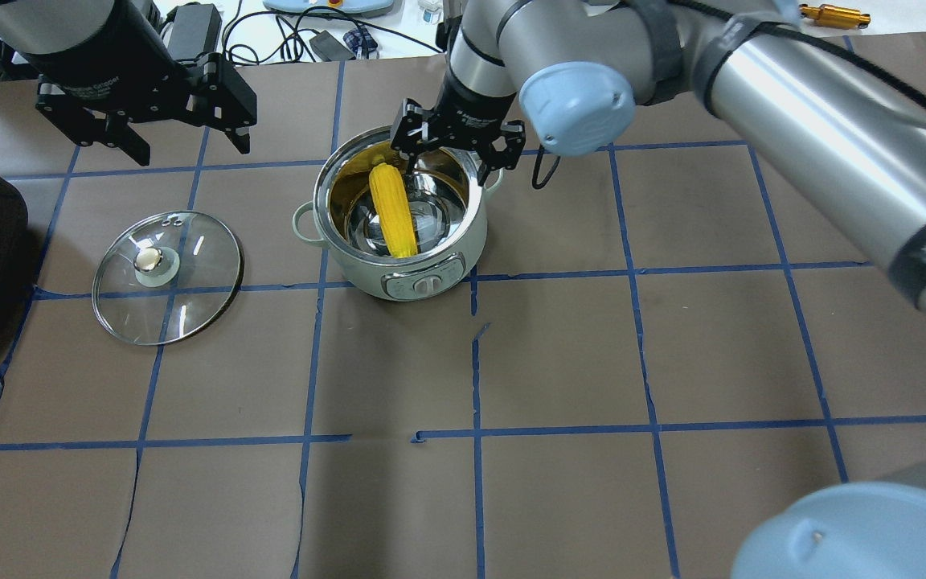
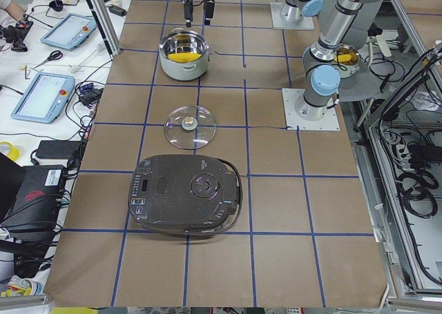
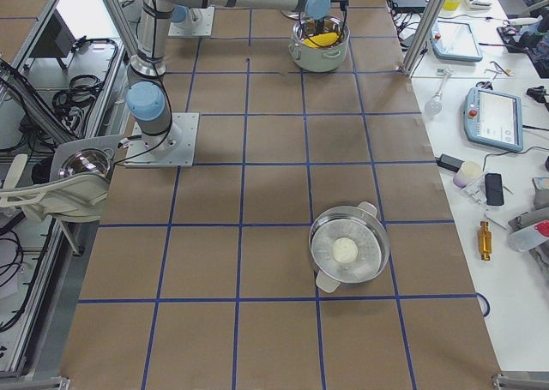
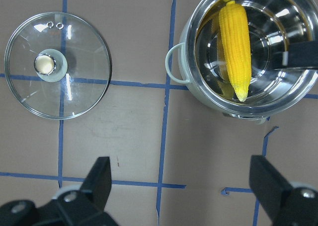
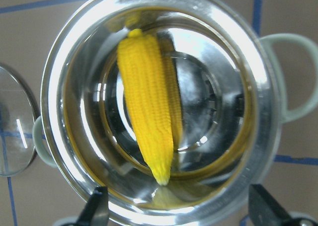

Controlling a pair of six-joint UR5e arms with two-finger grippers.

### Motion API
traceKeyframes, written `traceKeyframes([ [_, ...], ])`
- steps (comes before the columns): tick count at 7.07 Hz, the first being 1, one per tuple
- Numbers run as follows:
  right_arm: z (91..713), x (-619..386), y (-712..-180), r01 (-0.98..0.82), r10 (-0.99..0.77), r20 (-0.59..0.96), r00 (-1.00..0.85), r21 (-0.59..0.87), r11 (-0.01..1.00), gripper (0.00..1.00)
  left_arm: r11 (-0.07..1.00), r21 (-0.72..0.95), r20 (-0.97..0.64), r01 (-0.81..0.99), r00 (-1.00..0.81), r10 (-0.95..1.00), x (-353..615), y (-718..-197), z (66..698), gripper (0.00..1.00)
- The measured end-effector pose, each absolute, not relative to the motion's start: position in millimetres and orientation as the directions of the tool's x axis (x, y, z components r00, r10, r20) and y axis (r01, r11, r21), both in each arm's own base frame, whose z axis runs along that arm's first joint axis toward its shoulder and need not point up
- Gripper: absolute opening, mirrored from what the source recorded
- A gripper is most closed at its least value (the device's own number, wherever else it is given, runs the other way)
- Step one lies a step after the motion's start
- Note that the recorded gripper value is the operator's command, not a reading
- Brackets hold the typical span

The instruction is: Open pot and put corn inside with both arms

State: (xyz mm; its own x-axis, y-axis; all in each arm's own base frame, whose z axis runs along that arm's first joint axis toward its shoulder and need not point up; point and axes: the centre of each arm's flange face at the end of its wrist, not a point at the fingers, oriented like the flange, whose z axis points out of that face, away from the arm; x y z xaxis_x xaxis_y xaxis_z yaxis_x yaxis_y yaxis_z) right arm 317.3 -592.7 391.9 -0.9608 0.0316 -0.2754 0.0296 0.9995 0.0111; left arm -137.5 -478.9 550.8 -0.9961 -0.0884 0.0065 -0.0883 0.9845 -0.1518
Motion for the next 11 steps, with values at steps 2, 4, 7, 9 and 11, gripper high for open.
traceKeyframes([
  [2, 468.1, 231.0, -565.7, 0.051, 0.048, -0.076, -0.996, -0.049, 0.997, 1.00, 0.984, -0.152, 0.006, -0.088, -0.996, -0.088, -137.8, -478.8, 550.8, 1.00],
  [4, 519.6, 195.9, -530.4, 0.045, 0.047, 0.019, -0.999, -0.083, 0.996, 1.00, 0.985, -0.151, 0.006, -0.087, -0.996, -0.088, -137.9, -478.7, 550.7, 1.00],
  [7, 542.4, 170.4, -499.5, -0.030, -0.029, 0.040, -0.999, -0.033, 0.999, 1.00, 0.985, -0.152, 0.006, -0.088, -0.996, -0.088, -137.8, -478.8, 550.7, 1.00],
  [9, 546.6, 155.5, -503.7, -0.058, -0.055, 0.037, -0.998, -0.062, 0.996, 1.00, 0.984, -0.153, 0.006, -0.087, -0.996, -0.088, -136.3, -480.3, 550.3, 1.00],
  [11, 545.8, 153.7, -505.0, -0.053, -0.050, 0.034, -0.998, -0.072, 0.996, 1.00, 0.976, -0.205, -0.003, -0.079, -0.997, -0.082, -123.6, -491.5, 552.9, 1.00],
])
